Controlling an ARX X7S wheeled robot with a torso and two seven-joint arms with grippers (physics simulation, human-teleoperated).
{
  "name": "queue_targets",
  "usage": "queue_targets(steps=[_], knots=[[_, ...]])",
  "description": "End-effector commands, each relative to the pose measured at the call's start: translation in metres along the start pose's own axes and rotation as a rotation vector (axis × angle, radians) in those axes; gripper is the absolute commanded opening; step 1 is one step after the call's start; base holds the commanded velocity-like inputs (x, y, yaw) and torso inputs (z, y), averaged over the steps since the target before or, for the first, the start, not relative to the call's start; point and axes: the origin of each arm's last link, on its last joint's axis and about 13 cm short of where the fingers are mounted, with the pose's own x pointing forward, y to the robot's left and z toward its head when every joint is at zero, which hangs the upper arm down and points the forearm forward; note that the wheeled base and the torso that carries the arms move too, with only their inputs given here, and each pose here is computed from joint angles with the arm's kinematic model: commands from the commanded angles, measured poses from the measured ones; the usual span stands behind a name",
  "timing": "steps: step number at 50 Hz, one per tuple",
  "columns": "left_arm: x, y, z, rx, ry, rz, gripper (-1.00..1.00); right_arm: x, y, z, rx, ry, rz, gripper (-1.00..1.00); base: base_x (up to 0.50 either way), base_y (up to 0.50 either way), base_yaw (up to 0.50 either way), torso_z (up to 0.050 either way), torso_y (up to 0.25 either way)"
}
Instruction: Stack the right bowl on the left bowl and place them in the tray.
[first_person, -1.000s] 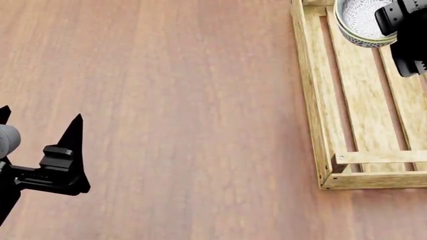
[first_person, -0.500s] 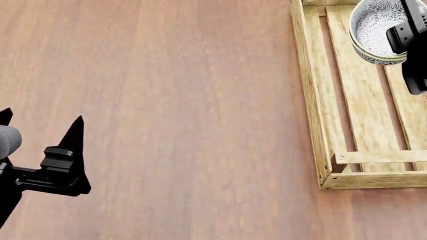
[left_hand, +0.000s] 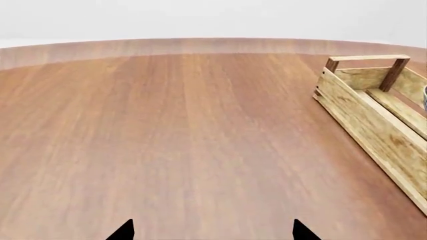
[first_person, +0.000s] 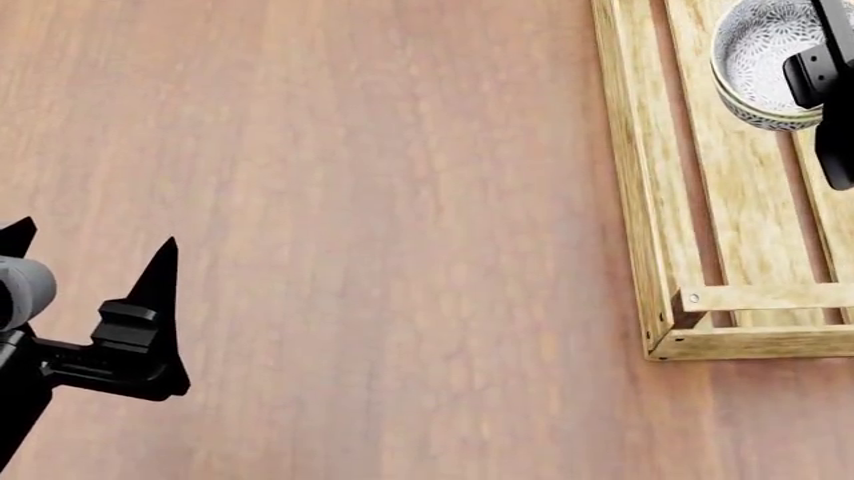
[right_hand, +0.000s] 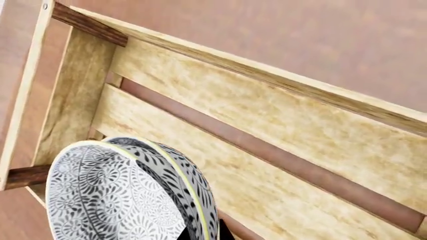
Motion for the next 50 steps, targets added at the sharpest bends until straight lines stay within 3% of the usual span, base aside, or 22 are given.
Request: queue_targets(steps=[1, 13, 50], knots=[[0.0, 0.0, 0.0, 0.001, 0.001, -0.001, 1.0, -0.002, 0.003, 0.003, 0.007, -0.031, 0.013, -1.0, 0.0, 0.0, 0.0, 0.0, 0.0], [0.0, 0.001, -0.002, -0.004, 0.003, 0.002, 1.0, 0.004, 0.0, -0.003, -0.052, -0.072, -0.056, -1.0, 0.0, 0.0, 0.0, 0.0, 0.0], [-0.003, 0.001, -0.005, -0.003, 0.011, 0.007, 1.0, 0.025, -0.017, -0.023, -0.077, -0.038, -0.118, -1.0, 0.0, 0.0, 0.0, 0.0, 0.001]])
